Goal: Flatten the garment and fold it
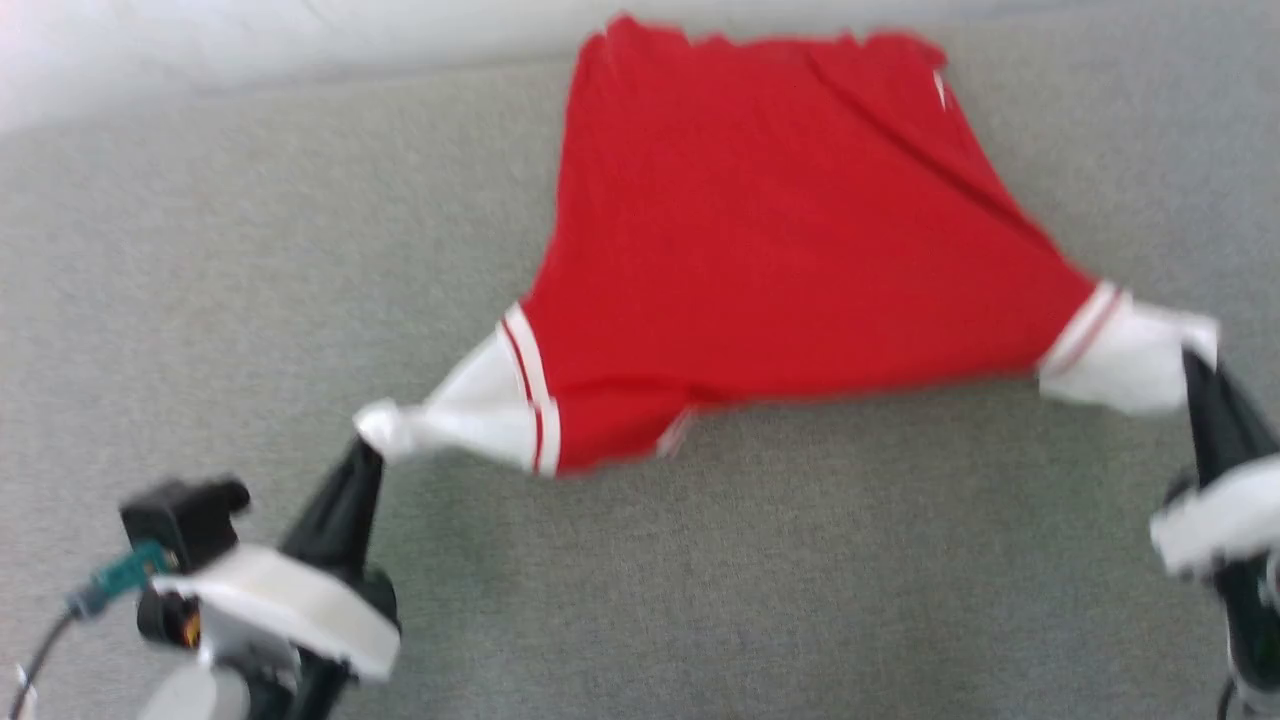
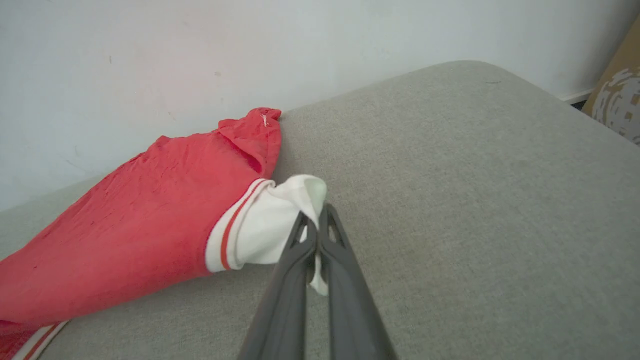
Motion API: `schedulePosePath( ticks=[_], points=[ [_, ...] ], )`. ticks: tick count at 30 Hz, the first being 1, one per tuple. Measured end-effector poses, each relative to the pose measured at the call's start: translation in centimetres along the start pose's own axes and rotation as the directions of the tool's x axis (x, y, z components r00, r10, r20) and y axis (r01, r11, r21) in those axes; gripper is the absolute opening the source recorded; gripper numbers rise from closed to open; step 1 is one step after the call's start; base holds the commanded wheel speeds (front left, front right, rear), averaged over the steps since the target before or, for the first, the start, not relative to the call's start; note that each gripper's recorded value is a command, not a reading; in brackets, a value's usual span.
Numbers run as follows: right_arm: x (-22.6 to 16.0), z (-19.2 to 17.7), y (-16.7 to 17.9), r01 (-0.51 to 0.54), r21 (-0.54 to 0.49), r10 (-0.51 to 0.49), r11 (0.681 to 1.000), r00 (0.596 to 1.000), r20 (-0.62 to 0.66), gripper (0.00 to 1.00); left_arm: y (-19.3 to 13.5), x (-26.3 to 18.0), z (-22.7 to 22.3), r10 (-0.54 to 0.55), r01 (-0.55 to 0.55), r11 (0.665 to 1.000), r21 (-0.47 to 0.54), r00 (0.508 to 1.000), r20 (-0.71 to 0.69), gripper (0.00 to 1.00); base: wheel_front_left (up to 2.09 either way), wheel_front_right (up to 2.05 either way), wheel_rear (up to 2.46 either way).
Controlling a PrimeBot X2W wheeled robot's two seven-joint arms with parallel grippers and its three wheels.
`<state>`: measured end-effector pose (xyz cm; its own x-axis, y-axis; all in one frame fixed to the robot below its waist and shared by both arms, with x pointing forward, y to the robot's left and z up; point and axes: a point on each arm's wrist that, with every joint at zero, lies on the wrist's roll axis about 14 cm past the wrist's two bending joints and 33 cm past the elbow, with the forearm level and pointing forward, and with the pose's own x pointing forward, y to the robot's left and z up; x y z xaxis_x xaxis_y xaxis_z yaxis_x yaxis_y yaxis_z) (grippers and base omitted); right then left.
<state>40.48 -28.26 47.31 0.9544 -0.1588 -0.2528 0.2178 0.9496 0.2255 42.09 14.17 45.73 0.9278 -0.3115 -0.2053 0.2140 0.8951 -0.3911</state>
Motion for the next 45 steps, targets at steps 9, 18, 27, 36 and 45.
schedulePosePath(
  ticks=[9, 18, 27, 36, 45],
  points=[
    [-6.6, -1.4, -2.4, 0.068, 0.065, -0.067, 0.996, 0.997, -0.022, 0.0, -1.3, -6.1, -2.5, 0.018, -0.026, 0.997, -0.069, 0.994, -0.109, 0.0, 0.0, 0.0, 0.0],
    [-11.4, -3.1, -3.7, 0.08, 0.153, -0.072, 0.985, 0.996, -0.051, 0.0, -2.7, -10.5, -2.9, 0.019, -0.034, 0.992, -0.117, 0.991, -0.129, 0.0, 0.0, 0.0, 0.0],
    [-12.3, -4.4, -3.9, 0.09, 0.124, -0.078, 0.988, 0.992, -0.094, 0.0, -3.5, -11.3, -2.2, 0.006, -0.018, 0.994, -0.107, 0.993, -0.115, 0.0, 0.0, 0.0, 0.0],
    [-8.8, -8.6, -1.8, 0.051, -0.03, -0.057, 0.998, 0.958, -0.282, 0.0, -4.7, -8.0, -2.3, -0.062, 0.051, 0.996, -0.079, 0.987, -0.146, 0.0, 0.0, 0.0, 0.0],
    [-6.3, -12.6, -2.3, 0.058, -0.093, -0.092, 0.994, 0.903, -0.42, 0.0, -4.4, -6.2, -2.2, -0.08, 0.07, 0.995, -0.072, 0.985, -0.151, 0.0, 0.0, 0.0, 0.0]
  ],
)
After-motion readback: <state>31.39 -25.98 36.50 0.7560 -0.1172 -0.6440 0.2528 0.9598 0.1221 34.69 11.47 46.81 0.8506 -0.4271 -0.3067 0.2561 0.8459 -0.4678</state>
